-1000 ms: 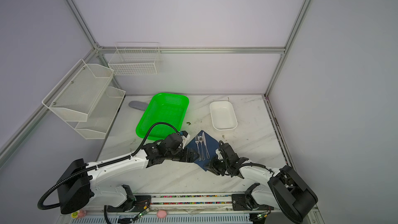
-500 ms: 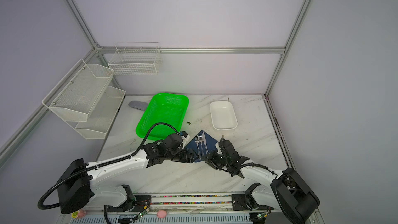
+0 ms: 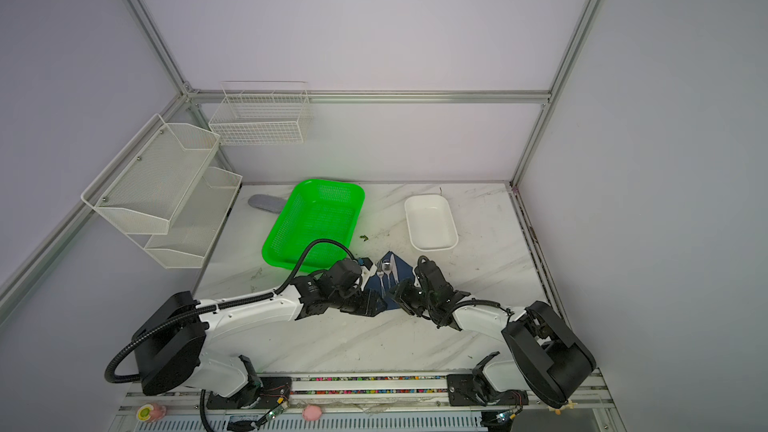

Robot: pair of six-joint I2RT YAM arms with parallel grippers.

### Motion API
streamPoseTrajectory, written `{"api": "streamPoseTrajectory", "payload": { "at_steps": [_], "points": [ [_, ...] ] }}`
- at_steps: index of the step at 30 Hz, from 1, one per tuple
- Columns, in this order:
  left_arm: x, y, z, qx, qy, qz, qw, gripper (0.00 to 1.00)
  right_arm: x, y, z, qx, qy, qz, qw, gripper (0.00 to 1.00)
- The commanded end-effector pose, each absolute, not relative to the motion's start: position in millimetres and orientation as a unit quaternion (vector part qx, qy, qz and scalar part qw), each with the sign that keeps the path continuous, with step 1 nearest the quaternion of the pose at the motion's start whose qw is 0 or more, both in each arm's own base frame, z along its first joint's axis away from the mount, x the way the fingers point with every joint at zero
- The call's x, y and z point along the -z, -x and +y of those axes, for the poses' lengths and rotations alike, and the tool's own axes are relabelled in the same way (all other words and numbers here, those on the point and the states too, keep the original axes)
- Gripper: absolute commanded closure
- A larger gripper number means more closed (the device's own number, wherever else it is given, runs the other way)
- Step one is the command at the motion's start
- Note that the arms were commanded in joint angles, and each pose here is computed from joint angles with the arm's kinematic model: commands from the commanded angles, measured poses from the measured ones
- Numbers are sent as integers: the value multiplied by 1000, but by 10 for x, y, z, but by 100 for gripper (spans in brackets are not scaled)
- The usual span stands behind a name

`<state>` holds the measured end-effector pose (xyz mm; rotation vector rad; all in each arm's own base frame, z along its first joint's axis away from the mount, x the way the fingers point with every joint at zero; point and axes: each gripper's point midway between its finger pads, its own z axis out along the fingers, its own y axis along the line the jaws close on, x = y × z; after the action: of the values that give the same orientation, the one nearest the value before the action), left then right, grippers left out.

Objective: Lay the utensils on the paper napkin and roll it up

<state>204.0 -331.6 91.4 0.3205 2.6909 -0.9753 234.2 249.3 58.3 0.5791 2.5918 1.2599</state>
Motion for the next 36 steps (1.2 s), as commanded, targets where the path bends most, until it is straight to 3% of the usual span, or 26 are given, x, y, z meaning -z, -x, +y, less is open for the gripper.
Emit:
{"api": "streamPoseTrajectory", "payload": {
  "at_steps": [1,8,24,29,36],
  "points": [
    [-1129,-2130,-3558,381,-124,904,147,59,-626,-2439,2498,-426,-200,874,121,58],
    [-937,-2288,-3616,355,-110,916,154,67,-630,-2469,2477,-422,-205,874,124,61],
    [-778,-2488,-3643,345,-79,919,171,71,-513,-2501,2364,-399,-218,883,117,61],
    [-668,-2574,-3544,332,-48,925,177,71,-516,-2520,2334,-395,-204,888,118,68],
    [-599,-2583,-3530,338,-35,926,165,71,-363,-2459,2091,-307,-171,928,124,82]
  ]
}}
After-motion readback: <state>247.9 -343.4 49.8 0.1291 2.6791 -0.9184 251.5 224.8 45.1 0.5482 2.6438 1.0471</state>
